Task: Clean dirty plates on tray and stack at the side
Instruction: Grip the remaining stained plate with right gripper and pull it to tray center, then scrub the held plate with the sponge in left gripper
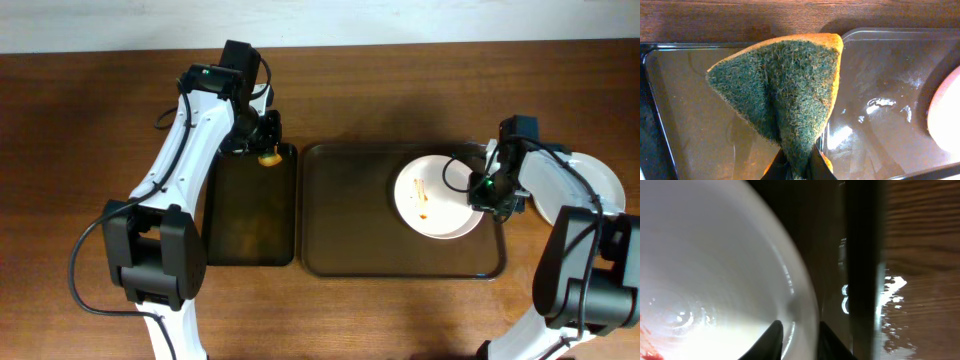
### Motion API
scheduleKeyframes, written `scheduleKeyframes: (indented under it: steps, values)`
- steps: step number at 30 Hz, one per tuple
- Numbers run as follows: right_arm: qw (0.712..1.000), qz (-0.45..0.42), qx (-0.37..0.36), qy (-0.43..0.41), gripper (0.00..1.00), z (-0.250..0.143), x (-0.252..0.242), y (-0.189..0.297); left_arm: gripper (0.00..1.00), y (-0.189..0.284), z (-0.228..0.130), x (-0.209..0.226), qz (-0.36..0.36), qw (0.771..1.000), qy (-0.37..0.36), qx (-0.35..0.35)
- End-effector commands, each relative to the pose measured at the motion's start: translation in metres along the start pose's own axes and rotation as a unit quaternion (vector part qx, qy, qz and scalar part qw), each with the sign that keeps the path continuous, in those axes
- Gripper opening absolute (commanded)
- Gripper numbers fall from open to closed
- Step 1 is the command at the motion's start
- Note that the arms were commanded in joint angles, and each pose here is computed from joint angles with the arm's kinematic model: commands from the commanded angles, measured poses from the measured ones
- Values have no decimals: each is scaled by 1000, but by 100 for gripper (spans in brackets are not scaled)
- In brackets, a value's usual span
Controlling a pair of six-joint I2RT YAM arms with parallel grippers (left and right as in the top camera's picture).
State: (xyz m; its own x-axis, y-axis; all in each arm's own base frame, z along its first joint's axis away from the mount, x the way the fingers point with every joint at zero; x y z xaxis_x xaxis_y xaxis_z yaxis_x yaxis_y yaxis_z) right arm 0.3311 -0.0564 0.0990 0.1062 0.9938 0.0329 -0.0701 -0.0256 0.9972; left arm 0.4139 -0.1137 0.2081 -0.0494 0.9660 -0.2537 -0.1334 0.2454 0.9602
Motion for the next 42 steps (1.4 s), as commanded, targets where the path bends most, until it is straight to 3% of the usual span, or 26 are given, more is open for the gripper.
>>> scheduleKeyframes:
  steps: [1,3,7,11,13,15,20,26,31,35,42]
  values:
    - [999,21,33,25,15,-8,20,-13,0,4,-1,-1,-7,1000,0,-4]
    - [998,30,53,30,6,-15,34,-12,0,4,-1,-3,-8,1000,-2,-4]
    - [990,115,70,29,5,-20,57,-10,0,1,-6,-16,-11,1000,-17,0]
    - [992,114,60,10,26,-17,58,-11,0,-3,-12,-33,-15,999,-39,3]
    - [991,127,46,4,27,-15,60,-16,0,-3,-14,-35,-17,999,-42,6]
    - [987,153,37,5,25,-18,63,-24,0,-3,-15,-38,-30,999,-42,11]
    - [986,162,38,-13,4,-28,64,-37,0,-6,-18,-38,-35,998,-41,19]
    - [982,163,39,-84,4,-24,64,-36,0,-36,-37,-51,-32,997,-52,43]
    - [979,169,44,-108,4,-24,65,-36,0,-65,-52,-85,-48,994,-97,20]
    - [978,171,42,-108,4,-24,65,-35,0,-94,-69,-110,-21,993,-117,-12]
    - [978,170,45,-108,4,-25,65,-35,0,-149,-98,-130,-8,988,-151,39]
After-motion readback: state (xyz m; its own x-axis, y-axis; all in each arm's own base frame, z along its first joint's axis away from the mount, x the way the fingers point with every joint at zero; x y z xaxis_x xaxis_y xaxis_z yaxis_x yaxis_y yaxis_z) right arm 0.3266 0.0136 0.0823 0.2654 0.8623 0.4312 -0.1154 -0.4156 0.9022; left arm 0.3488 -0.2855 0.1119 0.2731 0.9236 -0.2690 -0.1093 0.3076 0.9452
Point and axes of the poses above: each gripper's point midway between its finger pads, its own y axis back along the fingers, its own x axis along the line the jaws close on, z = x × y, the point moved 9 cm from there along y, back along the fingers, and after that the axes turned 5 degrees about y, right-handed, at the moved point
